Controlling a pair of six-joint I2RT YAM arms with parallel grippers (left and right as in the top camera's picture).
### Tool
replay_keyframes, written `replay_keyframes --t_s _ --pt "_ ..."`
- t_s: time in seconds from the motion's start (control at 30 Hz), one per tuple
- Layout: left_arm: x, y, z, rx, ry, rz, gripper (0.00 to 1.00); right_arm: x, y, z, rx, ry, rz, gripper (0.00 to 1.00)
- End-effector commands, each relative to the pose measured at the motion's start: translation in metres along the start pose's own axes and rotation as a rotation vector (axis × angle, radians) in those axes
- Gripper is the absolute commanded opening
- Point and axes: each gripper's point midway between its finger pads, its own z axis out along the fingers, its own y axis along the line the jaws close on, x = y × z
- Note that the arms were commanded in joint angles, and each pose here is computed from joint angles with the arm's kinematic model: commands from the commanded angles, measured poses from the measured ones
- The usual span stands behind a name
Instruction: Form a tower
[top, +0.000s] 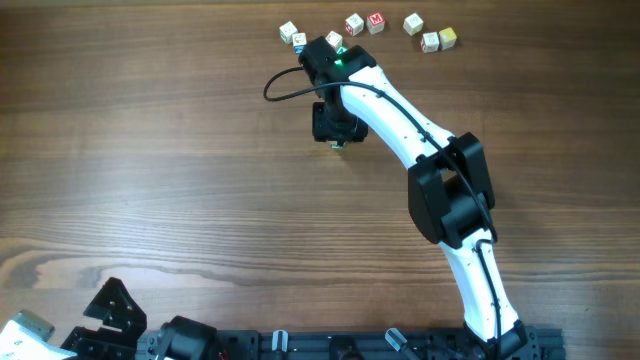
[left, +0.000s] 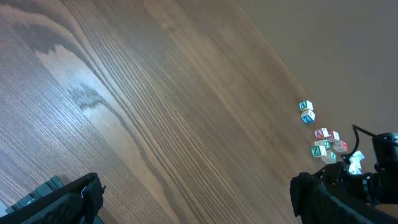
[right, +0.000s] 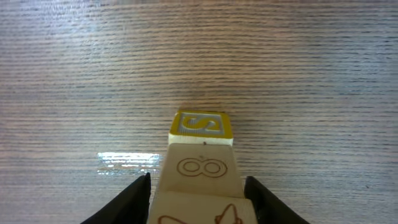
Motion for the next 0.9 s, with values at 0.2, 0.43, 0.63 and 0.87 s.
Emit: replay_keyframes --t_s 0.2,0.43,0.63,0.87 --pt "-0.0020 0.0019 -0.0003 -0.007 -0.017 -0.014 1.00 -0.0114 0.0000 -0.0084 0.004 -0.050 0.044 0.45" --pt "-0.0020 0.0020 -0.0003 -0.007 -0.017 -0.015 1.00 -0.0125 0.0007 -0.0085 0.001 -0.055 0.052 0.40" --pt "-0.0020 0.0019 -0.0003 -0.007 -0.017 -0.014 1.00 -0.0133 0.0011 -0.0085 -0.002 -0.058 0.068 0.36" --pt "-0.0020 0.0019 -0.0003 -0.007 -0.017 -0.014 1.00 -0.0140 0.0015 -0.0086 -0.003 -0.061 0.068 0.33"
